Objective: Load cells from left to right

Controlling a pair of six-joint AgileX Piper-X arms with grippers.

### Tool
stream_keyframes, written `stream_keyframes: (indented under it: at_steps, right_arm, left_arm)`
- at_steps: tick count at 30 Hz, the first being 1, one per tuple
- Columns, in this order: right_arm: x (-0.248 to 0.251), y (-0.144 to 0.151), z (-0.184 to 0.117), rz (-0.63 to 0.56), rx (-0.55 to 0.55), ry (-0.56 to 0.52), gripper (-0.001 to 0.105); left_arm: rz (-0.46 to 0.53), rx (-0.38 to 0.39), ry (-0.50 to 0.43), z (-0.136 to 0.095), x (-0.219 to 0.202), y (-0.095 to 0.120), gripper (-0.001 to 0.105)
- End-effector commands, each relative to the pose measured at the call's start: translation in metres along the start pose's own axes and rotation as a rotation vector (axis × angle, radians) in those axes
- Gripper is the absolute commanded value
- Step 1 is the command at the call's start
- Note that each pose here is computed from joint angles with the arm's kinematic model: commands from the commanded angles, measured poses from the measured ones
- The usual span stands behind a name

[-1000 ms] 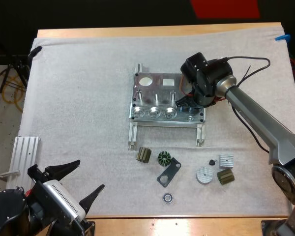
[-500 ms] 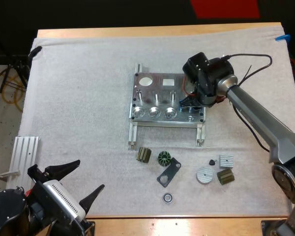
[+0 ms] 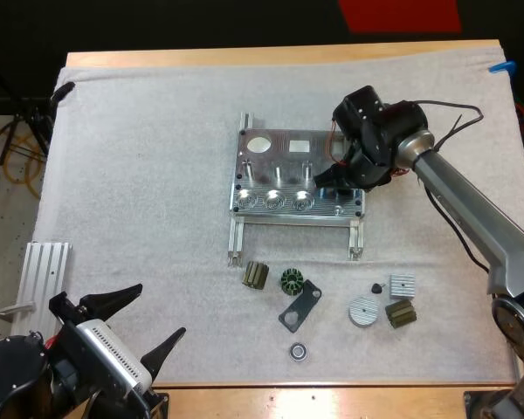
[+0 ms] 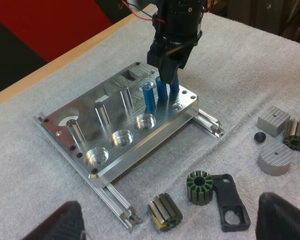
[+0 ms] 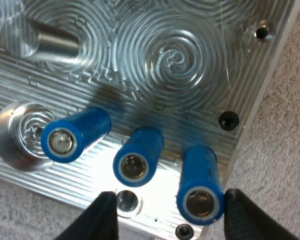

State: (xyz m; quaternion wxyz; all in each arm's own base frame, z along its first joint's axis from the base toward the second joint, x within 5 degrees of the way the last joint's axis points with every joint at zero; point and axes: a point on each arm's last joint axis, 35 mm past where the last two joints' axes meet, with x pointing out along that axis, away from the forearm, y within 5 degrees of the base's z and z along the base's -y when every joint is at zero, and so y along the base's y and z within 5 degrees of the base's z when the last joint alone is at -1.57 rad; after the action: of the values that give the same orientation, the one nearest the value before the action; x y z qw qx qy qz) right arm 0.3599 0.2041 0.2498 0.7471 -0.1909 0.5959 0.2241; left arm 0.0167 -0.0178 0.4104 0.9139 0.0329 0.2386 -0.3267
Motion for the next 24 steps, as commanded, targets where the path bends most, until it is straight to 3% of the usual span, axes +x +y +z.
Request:
stream_keyframes:
  at_steps: [1,15,20,24]
  right_arm:
    - [-0.006,-0.001,0.001,0.004,0.004,-0.023,0.047]
    - [-0.033,-0.002,-0.002,-0.037,-0.030,-0.090,0.047]
    - [-0.058,-0.001,-0.004,-0.049,-0.108,-0.162,0.047]
    - [-0.084,-0.001,-0.003,-0.070,-0.122,-0.289,0.047]
  left_arm:
    - [-0.006,-0.014,-0.008,0.001,-0.001,-0.001,0.069]
    - [-0.005,-0.008,-0.024,0.002,-0.001,0.000,0.069]
    - [0.079,-0.013,-0.013,0.007,0.006,0.005,0.069]
    - [0.146,-0.009,0.012,0.020,0.024,0.014,0.069]
